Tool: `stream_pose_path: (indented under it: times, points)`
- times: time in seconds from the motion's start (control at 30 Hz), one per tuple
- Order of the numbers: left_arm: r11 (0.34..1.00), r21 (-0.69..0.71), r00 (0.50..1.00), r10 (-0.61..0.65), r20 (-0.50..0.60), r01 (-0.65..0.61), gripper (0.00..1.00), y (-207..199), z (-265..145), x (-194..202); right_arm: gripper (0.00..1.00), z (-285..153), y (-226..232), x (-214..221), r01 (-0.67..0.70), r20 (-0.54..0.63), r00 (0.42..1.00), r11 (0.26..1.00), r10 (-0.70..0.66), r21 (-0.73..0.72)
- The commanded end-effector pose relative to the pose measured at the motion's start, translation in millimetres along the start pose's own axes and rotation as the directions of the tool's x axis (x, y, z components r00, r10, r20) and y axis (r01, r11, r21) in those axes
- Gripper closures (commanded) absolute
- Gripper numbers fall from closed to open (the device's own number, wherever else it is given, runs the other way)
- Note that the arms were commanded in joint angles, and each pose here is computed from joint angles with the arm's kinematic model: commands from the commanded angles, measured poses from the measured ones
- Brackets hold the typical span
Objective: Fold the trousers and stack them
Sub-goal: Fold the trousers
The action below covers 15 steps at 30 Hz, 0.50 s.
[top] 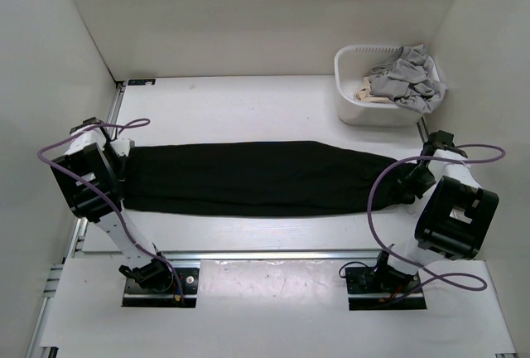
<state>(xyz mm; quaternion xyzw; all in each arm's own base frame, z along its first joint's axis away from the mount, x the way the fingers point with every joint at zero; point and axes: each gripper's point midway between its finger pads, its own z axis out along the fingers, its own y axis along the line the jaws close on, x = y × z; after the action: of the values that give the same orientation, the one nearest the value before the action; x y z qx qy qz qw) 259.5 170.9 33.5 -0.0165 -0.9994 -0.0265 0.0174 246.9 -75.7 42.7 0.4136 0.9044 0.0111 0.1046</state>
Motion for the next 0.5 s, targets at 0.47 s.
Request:
stream_pose_path:
  times: [0.47]
  points:
    - [0.978, -0.198, 0.987, 0.095, 0.132, -0.068, 0.86, 44, -68, -26, 1.00, -65, -10, -48, -0.080, 0.208, 0.975, 0.997, 0.080, -0.006]
